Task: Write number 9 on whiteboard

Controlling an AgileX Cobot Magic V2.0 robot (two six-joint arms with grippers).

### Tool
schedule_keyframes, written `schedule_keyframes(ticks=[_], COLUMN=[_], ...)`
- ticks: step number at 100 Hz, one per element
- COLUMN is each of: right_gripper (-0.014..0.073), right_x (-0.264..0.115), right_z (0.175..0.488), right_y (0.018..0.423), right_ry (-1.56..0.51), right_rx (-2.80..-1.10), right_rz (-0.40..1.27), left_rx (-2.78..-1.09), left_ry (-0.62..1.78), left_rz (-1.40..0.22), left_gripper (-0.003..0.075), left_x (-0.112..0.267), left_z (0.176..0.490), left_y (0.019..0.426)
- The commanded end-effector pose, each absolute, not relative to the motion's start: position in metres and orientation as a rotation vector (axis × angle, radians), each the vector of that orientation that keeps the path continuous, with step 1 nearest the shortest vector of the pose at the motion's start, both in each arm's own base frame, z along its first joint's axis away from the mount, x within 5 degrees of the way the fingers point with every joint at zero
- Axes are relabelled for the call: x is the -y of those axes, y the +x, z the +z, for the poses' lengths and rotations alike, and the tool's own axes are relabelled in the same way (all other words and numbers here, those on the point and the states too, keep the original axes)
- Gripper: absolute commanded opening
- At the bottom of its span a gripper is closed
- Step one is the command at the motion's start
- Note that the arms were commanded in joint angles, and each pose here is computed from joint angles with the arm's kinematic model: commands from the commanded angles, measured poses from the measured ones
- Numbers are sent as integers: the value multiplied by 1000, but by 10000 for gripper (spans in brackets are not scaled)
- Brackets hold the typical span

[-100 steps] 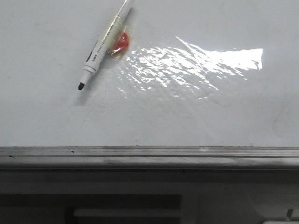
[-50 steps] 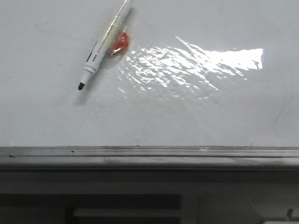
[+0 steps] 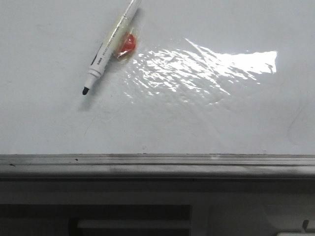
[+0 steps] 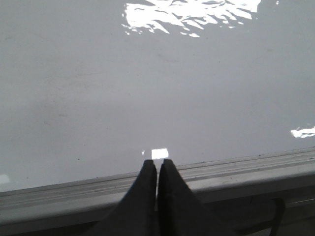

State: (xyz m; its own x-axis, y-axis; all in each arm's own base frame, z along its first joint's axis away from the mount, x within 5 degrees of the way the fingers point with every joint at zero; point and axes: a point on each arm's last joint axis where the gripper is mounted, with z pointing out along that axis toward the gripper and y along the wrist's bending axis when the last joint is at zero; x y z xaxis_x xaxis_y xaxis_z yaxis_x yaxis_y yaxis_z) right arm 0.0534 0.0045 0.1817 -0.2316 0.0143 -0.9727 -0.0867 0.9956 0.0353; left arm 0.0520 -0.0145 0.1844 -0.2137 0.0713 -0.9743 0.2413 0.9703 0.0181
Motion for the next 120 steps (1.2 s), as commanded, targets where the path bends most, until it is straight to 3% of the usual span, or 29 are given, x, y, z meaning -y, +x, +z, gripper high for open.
schedule_keyframes(ticks=[1, 12, 29, 41, 54, 68, 78, 86, 96, 105, 114, 120], right_gripper=[-61, -61, -61, -61, -61, -61, -61, -61, -60, -50, 33, 137], right_x=[-4, -1, -2, -3, -6, -3, -3, -6, -8, -6, -2, -2], right_z=[175, 176, 178, 186, 204, 215, 227, 245, 269, 293, 314, 324], right_y=[54, 54, 55, 56, 55, 54, 51, 48, 43, 40, 42, 46], right_ry=[-70, -137, -145, -129, 67, 195, 233, 196, 70, -11, -37, -39], right_rx=[-1782, -1774, -1749, -1662, -1476, -1351, -1334, -1418, -1584, -1720, -1821, -1868], right_rz=[72, -26, -31, 2, 246, 370, 422, 426, 297, 168, 86, 70], left_rx=[-1715, -1713, -1687, -1619, -1533, -1492, -1519, -1532, -1580, -1730, -1881, -1964], left_ry=[197, 197, 184, -64, -350, -533, -417, -260, -58, 93, 159, 176], left_rz=[-166, -165, -172, -456, -746, -951, -918, -812, -626, -508, -496, -507], left_gripper=[-20, -20, -20, -20, -20, -20, -20, -20, -20, -18, 36, 136], left_x=[14, 14, 13, 16, 16, 16, 21, 23, 25, 30, 37, 41], left_z=[185, 186, 188, 197, 203, 206, 216, 234, 268, 289, 307, 315], left_y=[52, 52, 53, 53, 53, 52, 49, 46, 46, 57, 75, 90])
